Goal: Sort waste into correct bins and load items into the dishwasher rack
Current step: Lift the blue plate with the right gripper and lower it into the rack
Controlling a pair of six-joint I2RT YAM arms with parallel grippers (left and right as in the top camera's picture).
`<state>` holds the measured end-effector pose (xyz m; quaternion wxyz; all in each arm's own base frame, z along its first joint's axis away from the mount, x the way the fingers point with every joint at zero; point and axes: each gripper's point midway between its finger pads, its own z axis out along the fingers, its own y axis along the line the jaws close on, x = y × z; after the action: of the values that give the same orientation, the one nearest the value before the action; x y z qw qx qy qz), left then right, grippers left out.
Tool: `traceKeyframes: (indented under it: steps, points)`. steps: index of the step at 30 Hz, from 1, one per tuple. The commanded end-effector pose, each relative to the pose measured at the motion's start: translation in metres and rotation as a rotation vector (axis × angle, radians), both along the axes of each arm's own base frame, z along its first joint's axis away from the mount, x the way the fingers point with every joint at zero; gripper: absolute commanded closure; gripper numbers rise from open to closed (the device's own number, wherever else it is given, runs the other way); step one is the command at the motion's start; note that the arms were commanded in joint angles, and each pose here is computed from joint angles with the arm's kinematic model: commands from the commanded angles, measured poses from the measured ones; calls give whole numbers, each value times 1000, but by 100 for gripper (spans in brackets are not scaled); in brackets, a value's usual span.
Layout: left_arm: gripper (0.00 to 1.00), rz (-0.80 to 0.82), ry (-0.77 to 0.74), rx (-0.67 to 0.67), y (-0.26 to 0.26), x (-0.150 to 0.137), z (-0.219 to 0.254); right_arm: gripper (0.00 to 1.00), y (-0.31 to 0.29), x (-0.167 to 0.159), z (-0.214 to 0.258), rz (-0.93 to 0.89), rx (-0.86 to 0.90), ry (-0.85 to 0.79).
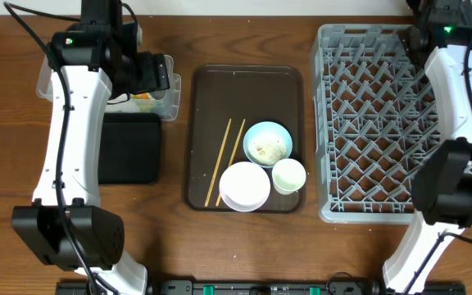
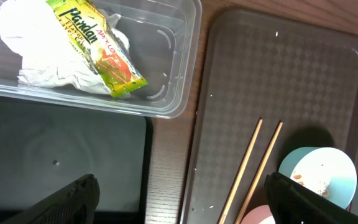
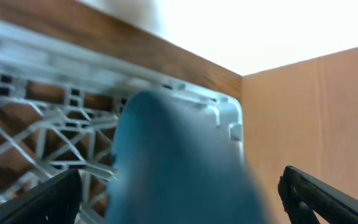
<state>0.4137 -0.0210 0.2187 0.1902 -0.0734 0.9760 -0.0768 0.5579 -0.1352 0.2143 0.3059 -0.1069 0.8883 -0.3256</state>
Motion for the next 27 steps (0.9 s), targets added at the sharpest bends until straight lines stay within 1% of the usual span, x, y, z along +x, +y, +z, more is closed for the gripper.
traceKeyframes:
  steps: [1, 5, 8, 11, 13, 18, 20, 23, 25, 27]
  points:
    - [12, 7, -28, 4, 2, 0, 11, 1, 9, -8, 65, 18, 106, -177]
    - [12, 8, -28, 4, 2, 0, 11, 1, 23, -19, 106, 33, 205, -295]
    - [12, 8, -28, 4, 2, 0, 11, 1, 50, -30, 126, 97, 367, -344]
    - [12, 7, -28, 4, 2, 0, 11, 1, 81, -44, 132, 170, 552, -331]
    - [12, 8, -28, 4, 2, 0, 11, 1, 103, -55, 135, 233, 660, -302]
    - [12, 8, -28, 4, 2, 0, 11, 1, 171, -84, 134, 480, 950, -157]
    - [12, 8, -28, 4, 2, 0, 11, 1, 190, -93, 127, 526, 1024, -95]
    - [12, 8, -28, 4, 2, 0, 11, 2, 214, -101, 108, 511, 1085, -6]
    - [12, 8, -28, 4, 2, 0, 11, 5, 232, -107, 94, 502, 1094, 54]
    - [12, 8, -28, 4, 2, 0, 11, 9, 248, -112, 75, 452, 1084, 108]
